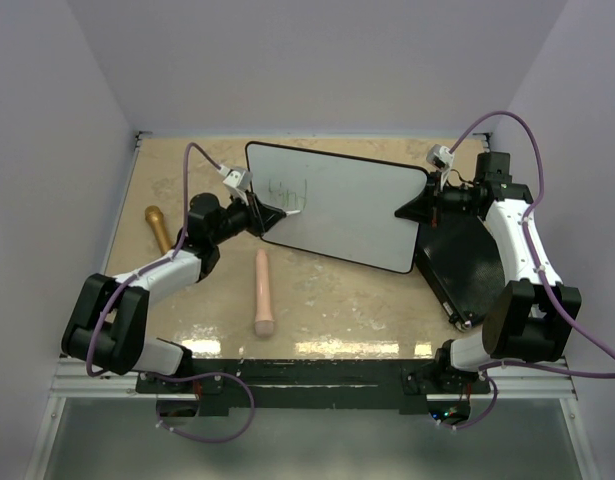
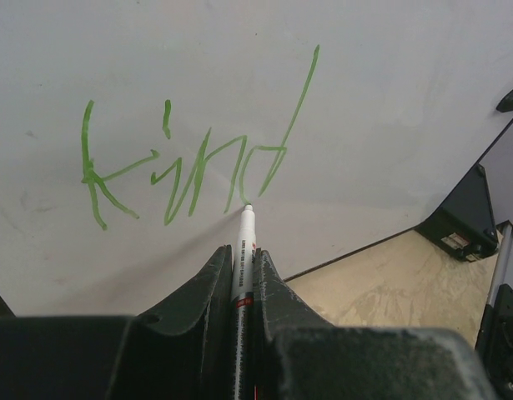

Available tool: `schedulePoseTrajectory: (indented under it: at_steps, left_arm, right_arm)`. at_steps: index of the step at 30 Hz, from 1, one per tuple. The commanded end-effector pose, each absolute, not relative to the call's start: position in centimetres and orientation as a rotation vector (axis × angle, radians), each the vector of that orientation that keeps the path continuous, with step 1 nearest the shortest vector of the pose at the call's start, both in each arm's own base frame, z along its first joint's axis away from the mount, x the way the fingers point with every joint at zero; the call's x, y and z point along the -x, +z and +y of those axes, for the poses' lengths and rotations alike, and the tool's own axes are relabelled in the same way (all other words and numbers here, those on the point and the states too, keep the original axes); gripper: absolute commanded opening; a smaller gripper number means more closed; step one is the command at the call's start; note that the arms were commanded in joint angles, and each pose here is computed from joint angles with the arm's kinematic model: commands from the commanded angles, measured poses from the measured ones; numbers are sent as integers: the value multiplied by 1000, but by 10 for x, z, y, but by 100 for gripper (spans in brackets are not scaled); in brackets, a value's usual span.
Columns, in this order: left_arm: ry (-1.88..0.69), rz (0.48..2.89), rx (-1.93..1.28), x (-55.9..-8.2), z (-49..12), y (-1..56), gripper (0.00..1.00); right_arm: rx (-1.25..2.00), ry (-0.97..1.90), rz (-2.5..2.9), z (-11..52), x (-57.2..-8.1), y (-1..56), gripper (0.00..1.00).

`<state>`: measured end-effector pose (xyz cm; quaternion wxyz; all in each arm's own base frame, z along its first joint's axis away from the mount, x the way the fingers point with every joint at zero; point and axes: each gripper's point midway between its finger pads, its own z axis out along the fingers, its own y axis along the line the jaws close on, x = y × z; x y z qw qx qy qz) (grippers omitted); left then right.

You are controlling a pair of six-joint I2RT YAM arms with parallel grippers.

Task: Write a sentence on the whiteboard
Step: Write on the whiteboard at the center of the board.

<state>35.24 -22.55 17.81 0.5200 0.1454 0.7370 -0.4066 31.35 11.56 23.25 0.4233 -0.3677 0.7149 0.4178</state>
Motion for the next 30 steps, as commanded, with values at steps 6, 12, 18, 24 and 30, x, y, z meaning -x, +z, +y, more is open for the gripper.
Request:
schedulePoseTrajectory:
  at_steps: [6,12,18,24,30]
  left_arm:
    - [-1000,1627,-351,-370,-232,227,0]
    - [-1007,1610,-354,-371,-233,235,0]
    - [-1003,1642,-355,-369,-232,223,0]
    - [-998,1685,-356,-364,-231,203,0]
    - [-992,1728,-356,-362,-229,187,0]
  right_arm:
    - [949,1029,1781,117,-311,232,0]
    - [949,1031,1783,117,-311,232,0]
    - [949,1034,1787,117,-311,231,0]
    - [950,1033,1784,117,-311,232,0]
    - [947,1034,1789,117,-311,231,0]
